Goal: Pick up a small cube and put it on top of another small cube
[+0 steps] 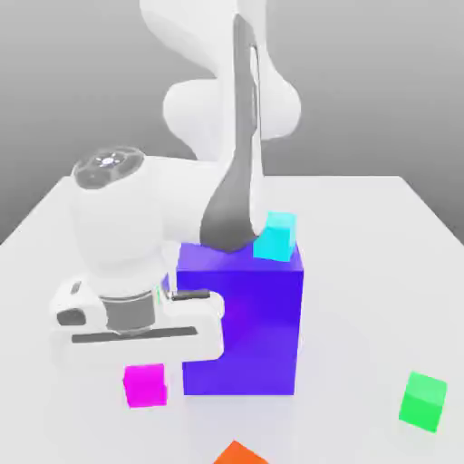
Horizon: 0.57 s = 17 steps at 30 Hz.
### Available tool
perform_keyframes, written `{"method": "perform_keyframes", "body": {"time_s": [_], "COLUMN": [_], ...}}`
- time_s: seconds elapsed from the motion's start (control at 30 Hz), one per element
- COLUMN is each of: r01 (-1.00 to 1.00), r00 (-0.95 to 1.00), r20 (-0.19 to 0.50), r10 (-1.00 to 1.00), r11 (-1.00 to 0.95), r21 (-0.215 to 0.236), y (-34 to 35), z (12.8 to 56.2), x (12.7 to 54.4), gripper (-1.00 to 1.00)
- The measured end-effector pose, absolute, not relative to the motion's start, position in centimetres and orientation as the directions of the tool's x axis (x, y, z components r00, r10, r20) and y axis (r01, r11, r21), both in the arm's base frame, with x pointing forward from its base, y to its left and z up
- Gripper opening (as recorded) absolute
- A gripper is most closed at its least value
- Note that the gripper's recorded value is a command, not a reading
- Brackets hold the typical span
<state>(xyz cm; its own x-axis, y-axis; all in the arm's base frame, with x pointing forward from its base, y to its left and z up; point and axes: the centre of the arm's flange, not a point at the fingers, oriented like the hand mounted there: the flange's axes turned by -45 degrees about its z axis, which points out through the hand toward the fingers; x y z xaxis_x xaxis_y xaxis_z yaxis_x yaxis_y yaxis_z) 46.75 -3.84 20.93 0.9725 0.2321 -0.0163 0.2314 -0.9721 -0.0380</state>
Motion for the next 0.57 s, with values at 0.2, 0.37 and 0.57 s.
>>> {"method": "perform_keyframes", "body": {"time_s": [0.2, 0.37, 0.57], "r01": [0.534, 0.749, 0.795], "r00": [0.845, 0.662, 0.606], "r20": [-0.010, -0.002, -0.001], "r10": [0.535, 0.749, 0.795], "r11": [-0.845, -0.662, -0.606], "r21": [-0.029, -0.007, -0.001], "y": [11.0, 23.4, 26.5], "z": [22.4, 22.1, 18.4], "x": [46.3, 42.7, 41.5], "gripper": [-1.00, -1.00, 1.00]}}
